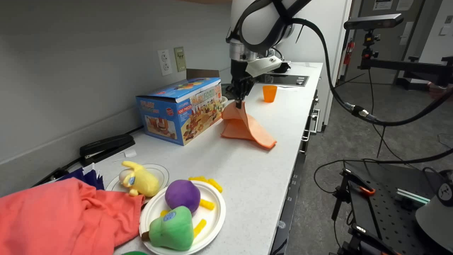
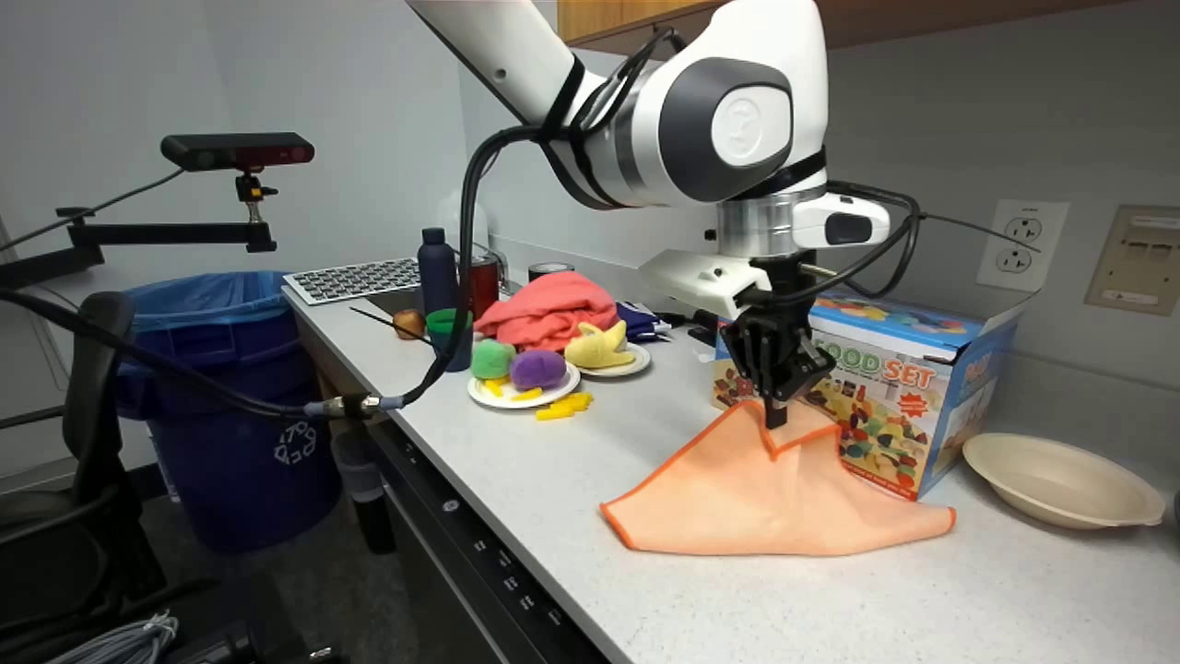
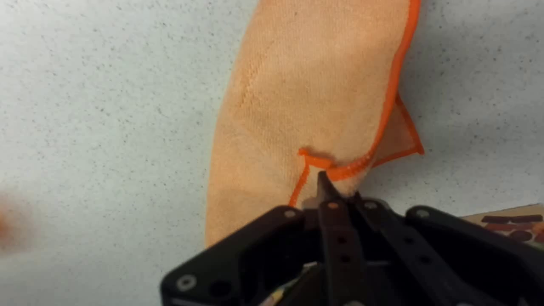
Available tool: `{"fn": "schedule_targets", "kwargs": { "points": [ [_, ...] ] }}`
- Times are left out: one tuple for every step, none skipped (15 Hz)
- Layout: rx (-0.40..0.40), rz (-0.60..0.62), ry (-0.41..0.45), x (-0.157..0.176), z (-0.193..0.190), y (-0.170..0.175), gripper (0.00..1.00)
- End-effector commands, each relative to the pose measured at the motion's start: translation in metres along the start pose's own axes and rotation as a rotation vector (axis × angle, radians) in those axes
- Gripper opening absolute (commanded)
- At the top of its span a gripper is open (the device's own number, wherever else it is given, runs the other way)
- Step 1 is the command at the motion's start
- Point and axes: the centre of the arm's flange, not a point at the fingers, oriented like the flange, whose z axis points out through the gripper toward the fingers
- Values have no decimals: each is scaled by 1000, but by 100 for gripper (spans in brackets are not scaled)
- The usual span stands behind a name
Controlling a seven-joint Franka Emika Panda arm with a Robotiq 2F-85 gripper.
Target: Fold the towel on the table
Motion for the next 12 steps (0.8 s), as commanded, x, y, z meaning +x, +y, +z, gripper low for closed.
{"fn": "schedule_targets", "kwargs": {
  "points": [
    [-19,2,1,11,15,-23,1],
    [-29,-7,-16,8,23,-28,1],
    [-37,-14,-28,5,30,-31,1],
    [-41,-15,-40,3,35,-34,1],
    [-43,-11,-50,1,40,-36,27],
    [-47,-8,-53,0,42,-36,28],
    [-46,-5,-57,-1,44,-36,35],
    [-42,-5,-52,-3,42,-35,42],
    [-36,-7,-43,-5,37,-33,51],
    [-31,-8,-33,-6,32,-31,58],
    [-22,-13,-19,-9,23,-29,66],
    [-16,-17,0,-11,14,-26,73]
  ]
}}
